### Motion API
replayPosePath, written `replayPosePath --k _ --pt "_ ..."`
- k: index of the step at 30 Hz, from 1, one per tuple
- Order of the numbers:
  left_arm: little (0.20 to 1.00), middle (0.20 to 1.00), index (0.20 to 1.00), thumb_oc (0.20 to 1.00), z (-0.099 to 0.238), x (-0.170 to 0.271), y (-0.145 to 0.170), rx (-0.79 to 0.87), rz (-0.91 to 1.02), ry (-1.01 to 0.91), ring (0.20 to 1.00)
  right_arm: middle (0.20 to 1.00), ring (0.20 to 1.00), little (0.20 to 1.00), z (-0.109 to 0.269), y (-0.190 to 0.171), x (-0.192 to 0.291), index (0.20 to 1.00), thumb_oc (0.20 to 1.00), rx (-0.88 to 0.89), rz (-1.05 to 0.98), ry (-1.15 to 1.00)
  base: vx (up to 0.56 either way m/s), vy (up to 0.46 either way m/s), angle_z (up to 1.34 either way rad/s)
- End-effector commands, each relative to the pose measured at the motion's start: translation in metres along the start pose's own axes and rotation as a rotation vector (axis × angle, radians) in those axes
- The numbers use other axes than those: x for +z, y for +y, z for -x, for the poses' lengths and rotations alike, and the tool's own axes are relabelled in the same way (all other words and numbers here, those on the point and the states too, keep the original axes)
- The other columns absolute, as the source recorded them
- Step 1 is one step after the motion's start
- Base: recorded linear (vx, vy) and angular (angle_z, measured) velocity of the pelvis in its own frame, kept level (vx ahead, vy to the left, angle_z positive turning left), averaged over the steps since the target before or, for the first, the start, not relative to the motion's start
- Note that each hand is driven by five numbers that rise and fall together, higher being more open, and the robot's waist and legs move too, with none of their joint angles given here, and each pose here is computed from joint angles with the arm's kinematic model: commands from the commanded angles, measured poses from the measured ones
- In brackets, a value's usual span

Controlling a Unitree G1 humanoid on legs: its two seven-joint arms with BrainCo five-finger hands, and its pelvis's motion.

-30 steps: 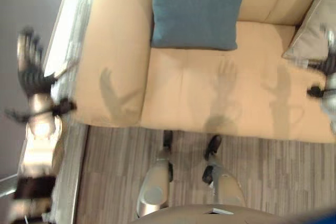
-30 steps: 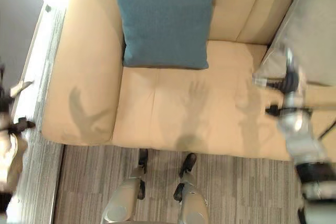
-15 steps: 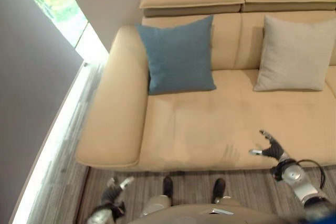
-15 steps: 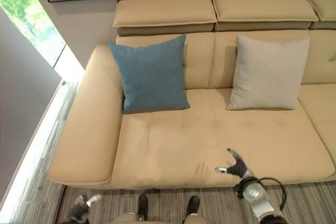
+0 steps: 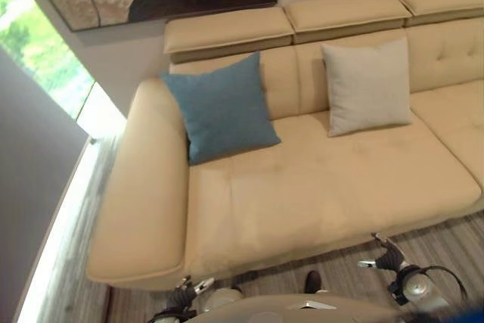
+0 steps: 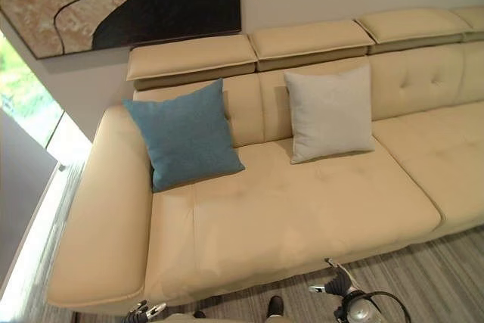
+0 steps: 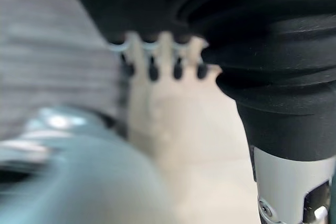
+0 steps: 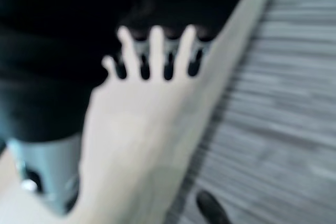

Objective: Pick up all the scattered cushions and arrange them neatly on the sofa.

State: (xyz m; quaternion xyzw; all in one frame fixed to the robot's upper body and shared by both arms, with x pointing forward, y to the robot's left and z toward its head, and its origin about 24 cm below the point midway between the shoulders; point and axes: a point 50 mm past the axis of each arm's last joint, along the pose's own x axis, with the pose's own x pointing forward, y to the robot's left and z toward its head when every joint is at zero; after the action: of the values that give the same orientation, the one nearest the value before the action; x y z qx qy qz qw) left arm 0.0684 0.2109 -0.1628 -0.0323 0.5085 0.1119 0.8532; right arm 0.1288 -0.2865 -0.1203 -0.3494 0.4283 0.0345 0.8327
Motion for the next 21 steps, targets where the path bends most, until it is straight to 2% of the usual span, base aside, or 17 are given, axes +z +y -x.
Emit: replayPosePath --k 1,5,12,21 --pt "1.0 1.0 1.0 1.0 -0.006 0.023 -0.008 -0.038 -0.04 -0.074 1.0 1.0 1.0 1.0 -0.013 -0.024 0.033 1.0 1.0 -0.07 -0.036 -0.081 -0.35 0.265 -1.99" --pt "1.0 1.0 1.0 1.0 -0.012 0.042 -0.009 -0.042 -0.121 -0.107 1.0 1.0 1.0 1.0 -0.018 -0.003 0.048 1.0 1.0 -0.035 -0.065 -0.082 -0.26 0.087 -1.44" --pt "1.0 1.0 1.0 1.0 -0.014 0.053 -0.01 -0.041 -0.162 -0.132 1.0 1.0 1.0 1.0 -0.018 0.012 0.045 1.0 1.0 -0.018 -0.143 -0.047 -0.13 -0.02 -0.77" --pt "1.0 1.0 1.0 1.0 -0.016 0.07 -0.033 -0.077 -0.178 -0.189 1.0 1.0 1.0 1.0 -0.017 0.018 0.047 1.0 1.0 -0.049 -0.251 -0.047 0.0 -0.254 -0.52"
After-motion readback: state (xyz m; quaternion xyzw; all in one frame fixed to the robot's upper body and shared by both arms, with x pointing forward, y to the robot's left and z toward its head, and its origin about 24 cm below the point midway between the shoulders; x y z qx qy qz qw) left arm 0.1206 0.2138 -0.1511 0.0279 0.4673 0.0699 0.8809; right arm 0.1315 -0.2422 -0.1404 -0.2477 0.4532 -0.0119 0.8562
